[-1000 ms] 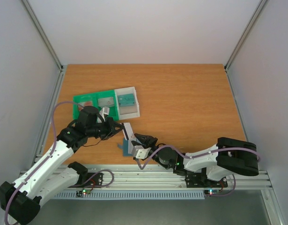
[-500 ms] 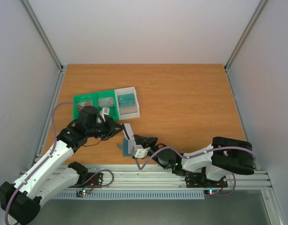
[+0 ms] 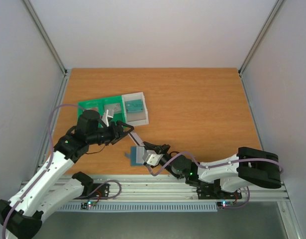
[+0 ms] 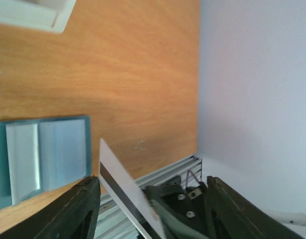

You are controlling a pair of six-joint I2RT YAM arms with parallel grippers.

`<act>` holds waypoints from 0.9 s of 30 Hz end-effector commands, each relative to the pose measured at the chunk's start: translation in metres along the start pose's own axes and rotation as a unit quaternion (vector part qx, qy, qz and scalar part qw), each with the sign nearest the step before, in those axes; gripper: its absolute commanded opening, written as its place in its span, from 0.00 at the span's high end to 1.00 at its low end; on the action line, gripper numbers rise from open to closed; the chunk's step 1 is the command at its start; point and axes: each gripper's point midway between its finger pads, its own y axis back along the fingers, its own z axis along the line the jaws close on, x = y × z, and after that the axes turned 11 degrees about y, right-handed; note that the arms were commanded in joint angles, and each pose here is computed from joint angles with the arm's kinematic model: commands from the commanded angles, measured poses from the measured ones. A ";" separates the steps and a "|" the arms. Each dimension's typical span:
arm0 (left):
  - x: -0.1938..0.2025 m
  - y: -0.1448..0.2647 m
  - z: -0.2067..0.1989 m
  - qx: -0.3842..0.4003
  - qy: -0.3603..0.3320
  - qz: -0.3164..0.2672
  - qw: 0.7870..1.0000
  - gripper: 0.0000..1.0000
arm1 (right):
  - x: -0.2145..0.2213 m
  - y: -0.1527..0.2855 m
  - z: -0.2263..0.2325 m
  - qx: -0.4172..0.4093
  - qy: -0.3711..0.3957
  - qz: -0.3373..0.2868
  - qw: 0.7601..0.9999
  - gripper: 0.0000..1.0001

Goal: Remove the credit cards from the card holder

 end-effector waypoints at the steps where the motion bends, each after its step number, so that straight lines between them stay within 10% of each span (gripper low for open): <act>1: -0.007 0.030 -0.035 0.028 -0.116 -0.050 0.992 0.38 | -0.013 0.002 -0.006 -0.010 -0.087 -0.010 0.996 0.99; 17: 0.009 0.070 -0.075 0.120 -0.256 -0.088 0.955 0.33 | -0.034 0.013 -0.036 -0.074 -0.334 0.052 0.938 0.99; 27: 0.023 0.076 -0.078 0.159 -0.262 -0.070 0.949 0.32 | -0.037 0.006 -0.067 -0.137 -0.580 0.125 0.793 0.99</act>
